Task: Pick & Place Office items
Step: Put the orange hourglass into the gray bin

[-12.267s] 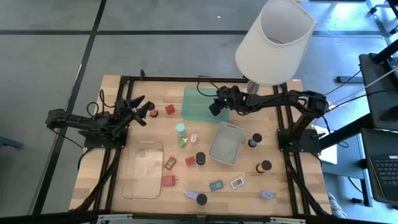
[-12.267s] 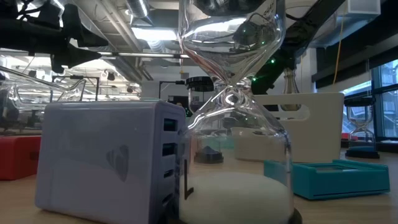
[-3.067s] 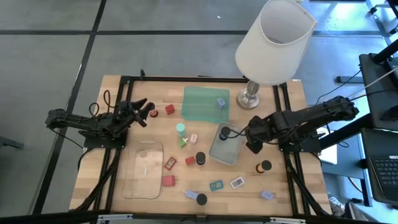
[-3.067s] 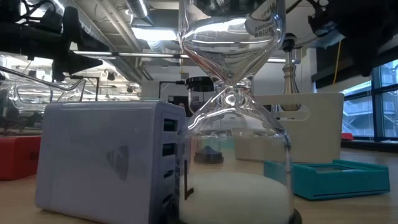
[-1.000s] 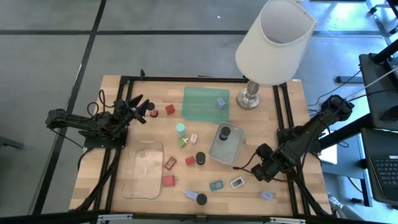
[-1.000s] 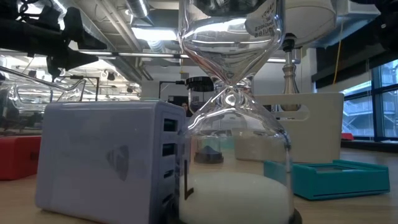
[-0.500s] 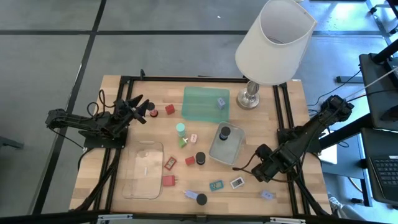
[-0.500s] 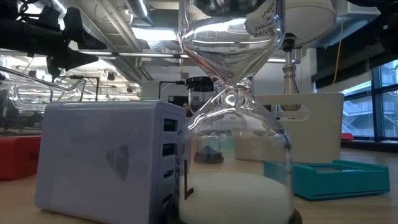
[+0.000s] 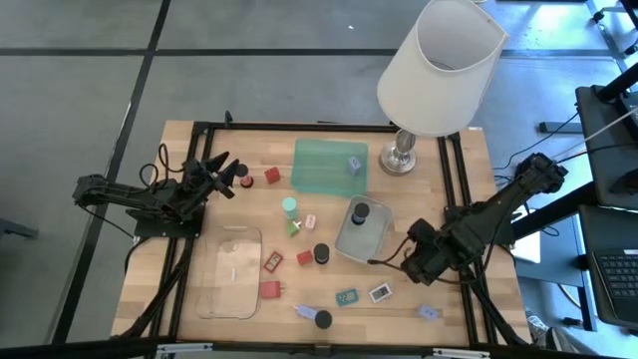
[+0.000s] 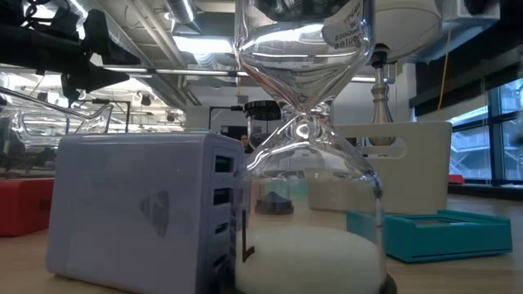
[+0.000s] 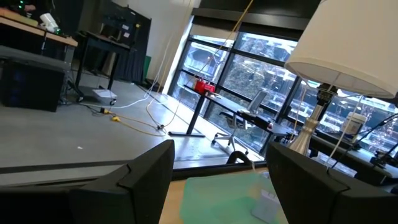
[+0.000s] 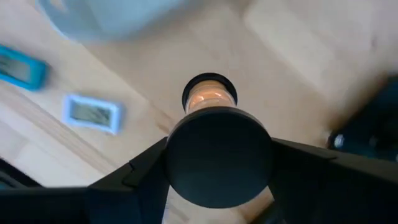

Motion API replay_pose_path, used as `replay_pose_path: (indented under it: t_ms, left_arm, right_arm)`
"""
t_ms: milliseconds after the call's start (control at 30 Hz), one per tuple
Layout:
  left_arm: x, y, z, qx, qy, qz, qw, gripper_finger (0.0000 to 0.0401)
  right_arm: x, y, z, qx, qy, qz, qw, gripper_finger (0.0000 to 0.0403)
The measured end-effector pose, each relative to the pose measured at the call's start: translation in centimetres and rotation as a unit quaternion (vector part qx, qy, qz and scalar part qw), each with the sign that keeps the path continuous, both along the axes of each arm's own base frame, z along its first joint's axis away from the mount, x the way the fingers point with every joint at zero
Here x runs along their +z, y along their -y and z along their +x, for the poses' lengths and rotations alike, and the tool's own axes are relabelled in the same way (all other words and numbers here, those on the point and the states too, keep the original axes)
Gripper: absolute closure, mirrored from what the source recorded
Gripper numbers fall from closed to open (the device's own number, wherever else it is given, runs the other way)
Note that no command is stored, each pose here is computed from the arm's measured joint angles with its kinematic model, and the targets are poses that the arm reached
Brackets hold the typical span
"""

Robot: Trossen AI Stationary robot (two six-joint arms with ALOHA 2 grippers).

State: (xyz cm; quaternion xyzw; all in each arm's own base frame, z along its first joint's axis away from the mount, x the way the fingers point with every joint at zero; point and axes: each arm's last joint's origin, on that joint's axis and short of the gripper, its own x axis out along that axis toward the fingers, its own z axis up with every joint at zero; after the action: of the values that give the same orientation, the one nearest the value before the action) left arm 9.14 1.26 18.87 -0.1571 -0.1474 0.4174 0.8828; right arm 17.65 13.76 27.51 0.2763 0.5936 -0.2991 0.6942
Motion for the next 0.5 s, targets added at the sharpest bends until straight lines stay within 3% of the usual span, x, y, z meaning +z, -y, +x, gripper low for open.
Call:
replay_pose_path:
  t_ms: [233,500]
  left_arm:
    - [0.0,0.0,0.0,-0.002,0.003,-0.003,1.000,0.0150]
    - [-0.2,0.0,0.1,-0.005,0.005,-0.012,1.000,0.0150]
  right_arm:
    - [3.4,2.5,2.8,0.057,0.065,-0.023,0.996,0.0186]
    - [2.9,6.6,5.5,0.100,0.058,-0.068,0.991,0.0185]
